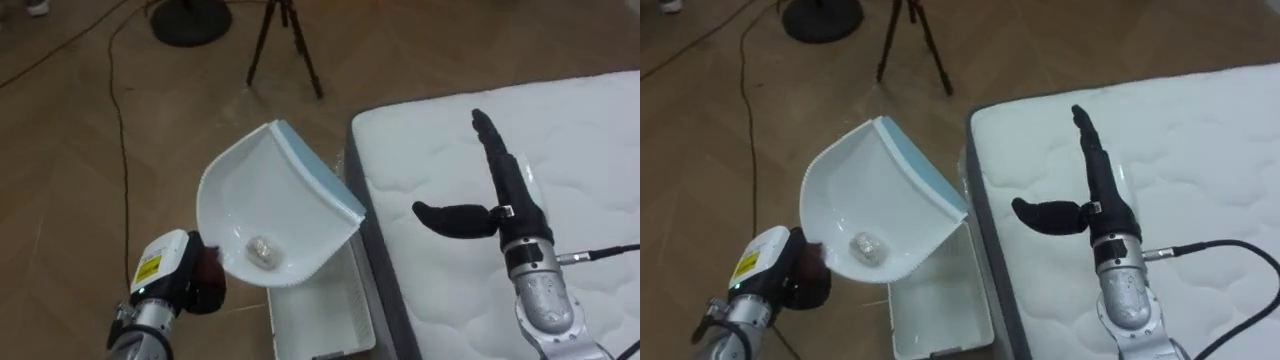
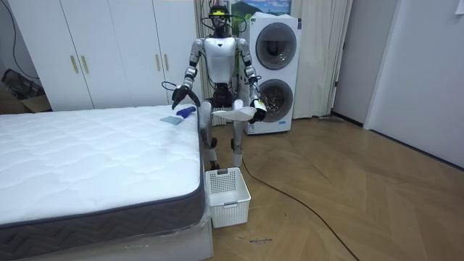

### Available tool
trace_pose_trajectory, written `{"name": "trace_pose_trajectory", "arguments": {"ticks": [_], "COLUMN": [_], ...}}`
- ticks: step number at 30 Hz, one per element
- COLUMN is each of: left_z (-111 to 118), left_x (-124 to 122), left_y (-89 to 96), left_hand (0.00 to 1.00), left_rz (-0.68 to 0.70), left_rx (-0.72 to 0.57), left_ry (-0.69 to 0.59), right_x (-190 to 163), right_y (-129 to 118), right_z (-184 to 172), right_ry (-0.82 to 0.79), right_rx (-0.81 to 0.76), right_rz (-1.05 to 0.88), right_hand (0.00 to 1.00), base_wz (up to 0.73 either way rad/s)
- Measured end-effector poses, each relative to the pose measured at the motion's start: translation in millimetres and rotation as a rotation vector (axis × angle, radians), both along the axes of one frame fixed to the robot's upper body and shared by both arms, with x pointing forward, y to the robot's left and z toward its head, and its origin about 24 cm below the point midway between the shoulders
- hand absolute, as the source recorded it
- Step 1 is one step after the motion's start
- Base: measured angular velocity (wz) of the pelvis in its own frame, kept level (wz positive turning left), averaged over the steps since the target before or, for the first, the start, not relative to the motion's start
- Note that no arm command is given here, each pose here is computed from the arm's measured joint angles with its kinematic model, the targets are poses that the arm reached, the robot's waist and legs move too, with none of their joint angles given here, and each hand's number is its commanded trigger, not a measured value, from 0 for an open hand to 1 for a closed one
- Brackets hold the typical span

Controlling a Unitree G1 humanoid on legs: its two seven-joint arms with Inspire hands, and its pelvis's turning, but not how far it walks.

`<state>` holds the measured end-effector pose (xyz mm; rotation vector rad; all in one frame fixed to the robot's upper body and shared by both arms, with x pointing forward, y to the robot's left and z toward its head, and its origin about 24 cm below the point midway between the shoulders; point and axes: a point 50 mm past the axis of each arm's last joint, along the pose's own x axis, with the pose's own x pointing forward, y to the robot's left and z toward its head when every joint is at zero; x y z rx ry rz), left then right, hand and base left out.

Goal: Clean bed

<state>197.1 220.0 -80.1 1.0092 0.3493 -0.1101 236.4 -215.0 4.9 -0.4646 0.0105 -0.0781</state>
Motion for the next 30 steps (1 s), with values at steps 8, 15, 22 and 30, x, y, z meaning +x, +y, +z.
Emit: {"name": "trace_pose_trajectory", "arguments": {"ticks": [8,15,22,30], "left_z": [-3,15,33,43], "left_x": [1,28,43,43], "left_y": [14.3,46.7,69.9,94.1], "left_hand": [1.0,1.0,1.0,1.0], "left_rz": [0.002,0.02,-0.05,-0.021], "left_rx": [0.052,0.162,0.311,0.407], "left_ry": [0.04,0.028,0.052,0.118], "right_x": [1,2,-3,-10], "right_y": [0,-2,-15,-26], "right_z": [-14,-24,-36,-37], "right_ry": [0.076,0.132,0.216,0.246], "right_rx": [-0.01,-0.051,-0.105,-0.278], "right_rz": [0.02,0.04,0.043,0.091], "right_hand": [0.0,0.0,0.0,0.0], "base_wz": [0.25,0.11,0.05,0.08]}}
